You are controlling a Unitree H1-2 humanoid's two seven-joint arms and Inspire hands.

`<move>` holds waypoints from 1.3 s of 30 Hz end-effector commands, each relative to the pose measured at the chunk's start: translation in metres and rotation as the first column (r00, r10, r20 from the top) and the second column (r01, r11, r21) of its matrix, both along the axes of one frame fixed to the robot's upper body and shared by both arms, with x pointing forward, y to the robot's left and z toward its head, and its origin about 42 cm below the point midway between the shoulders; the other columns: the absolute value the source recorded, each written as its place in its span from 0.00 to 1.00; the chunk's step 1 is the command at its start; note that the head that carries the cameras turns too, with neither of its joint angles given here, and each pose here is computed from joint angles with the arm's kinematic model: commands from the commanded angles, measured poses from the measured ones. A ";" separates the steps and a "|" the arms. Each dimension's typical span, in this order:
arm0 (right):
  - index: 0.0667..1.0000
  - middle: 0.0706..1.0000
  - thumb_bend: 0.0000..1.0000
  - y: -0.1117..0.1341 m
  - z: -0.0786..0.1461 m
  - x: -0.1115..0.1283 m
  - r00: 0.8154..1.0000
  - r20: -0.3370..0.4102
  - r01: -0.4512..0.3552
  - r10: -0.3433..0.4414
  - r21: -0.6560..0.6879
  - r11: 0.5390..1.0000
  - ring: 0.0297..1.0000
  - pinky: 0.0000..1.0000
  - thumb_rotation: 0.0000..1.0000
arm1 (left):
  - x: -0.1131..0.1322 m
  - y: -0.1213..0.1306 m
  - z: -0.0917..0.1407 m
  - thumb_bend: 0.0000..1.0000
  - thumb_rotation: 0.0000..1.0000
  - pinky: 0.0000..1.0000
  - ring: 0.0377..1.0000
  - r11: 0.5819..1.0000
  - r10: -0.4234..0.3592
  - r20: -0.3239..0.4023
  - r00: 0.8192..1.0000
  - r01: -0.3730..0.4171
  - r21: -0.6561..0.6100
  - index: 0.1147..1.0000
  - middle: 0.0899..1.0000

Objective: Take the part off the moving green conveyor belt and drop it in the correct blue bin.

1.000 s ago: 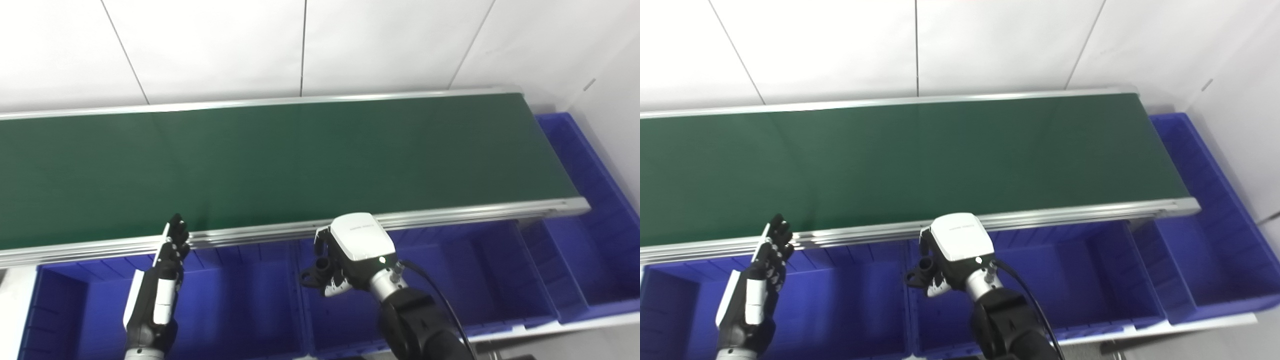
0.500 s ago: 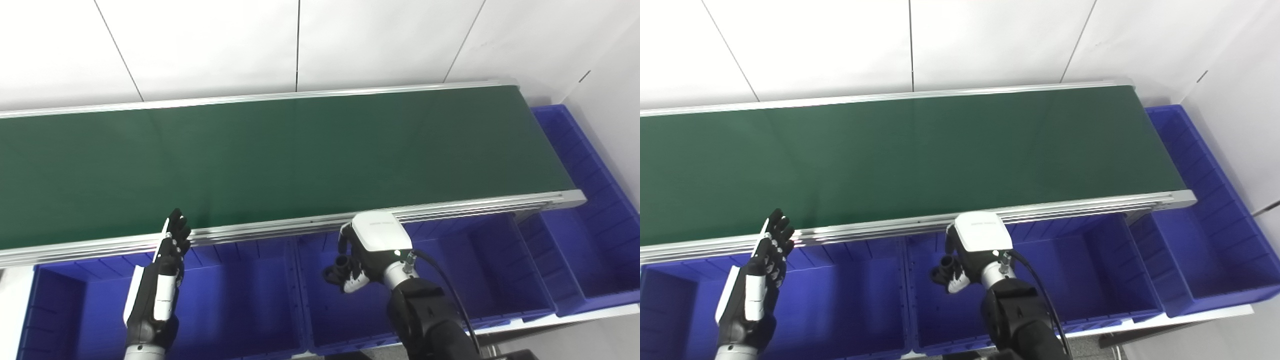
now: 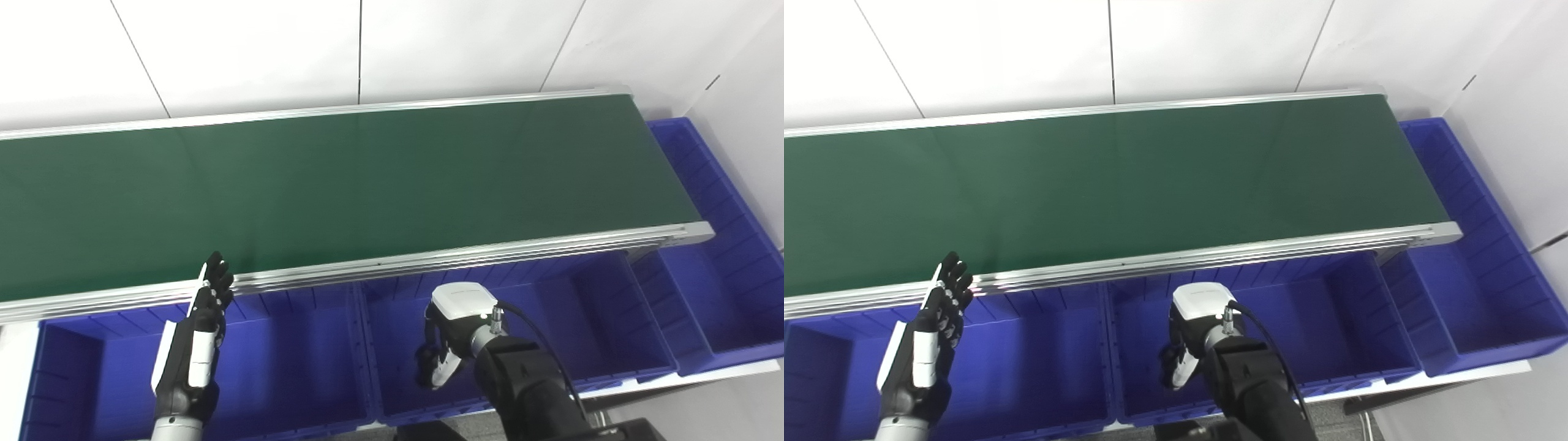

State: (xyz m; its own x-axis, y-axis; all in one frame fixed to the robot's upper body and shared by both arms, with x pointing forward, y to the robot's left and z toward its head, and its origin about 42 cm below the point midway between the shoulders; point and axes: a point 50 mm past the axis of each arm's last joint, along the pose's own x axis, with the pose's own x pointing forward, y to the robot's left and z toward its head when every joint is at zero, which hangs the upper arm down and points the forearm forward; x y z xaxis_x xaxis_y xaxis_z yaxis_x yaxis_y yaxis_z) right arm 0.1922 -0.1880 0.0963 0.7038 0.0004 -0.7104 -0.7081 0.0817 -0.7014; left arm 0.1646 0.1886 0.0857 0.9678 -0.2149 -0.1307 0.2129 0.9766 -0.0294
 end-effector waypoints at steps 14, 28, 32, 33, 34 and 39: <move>0.77 0.73 0.99 0.009 0.059 -0.015 0.997 0.064 -0.037 0.031 0.094 0.995 0.67 0.52 0.50 | -0.006 -0.013 0.008 0.92 1.00 0.99 0.99 1.000 -0.015 0.034 0.999 0.015 0.008 1.00 1.00; 0.62 0.62 0.67 0.028 0.042 -0.110 0.796 -0.052 0.224 -0.602 0.951 0.214 0.58 0.49 0.44 | -0.027 -0.032 0.004 0.85 1.00 0.96 0.98 0.999 -0.021 0.043 0.999 0.019 0.037 1.00 1.00; 0.68 0.68 0.69 0.012 0.005 -0.102 0.653 -0.128 0.234 -0.747 0.972 0.038 0.64 0.60 0.67 | -0.034 -0.035 0.001 0.80 1.00 0.95 0.97 0.999 -0.012 0.048 0.999 0.010 0.039 1.00 1.00; 0.70 0.70 0.69 0.010 -0.002 -0.101 0.623 -0.160 0.231 -0.766 0.973 -0.015 0.65 0.62 0.67 | -0.035 -0.036 0.000 0.80 1.00 0.95 0.97 0.999 -0.009 0.049 0.999 0.008 0.037 1.00 1.00; 0.72 0.71 0.70 0.009 -0.006 -0.100 0.604 -0.182 0.223 -0.776 0.973 -0.055 0.67 0.65 0.68 | -0.036 -0.038 0.000 0.80 1.00 0.95 0.98 0.999 -0.006 0.047 0.999 0.004 0.036 1.00 1.00; 0.80 0.83 0.76 0.003 -0.023 -0.104 0.587 -0.160 0.181 -0.794 0.981 -0.064 0.78 0.79 0.77 | -0.042 -0.044 -0.003 0.80 1.00 0.96 0.98 0.999 -0.001 0.038 0.999 0.000 0.042 1.00 1.00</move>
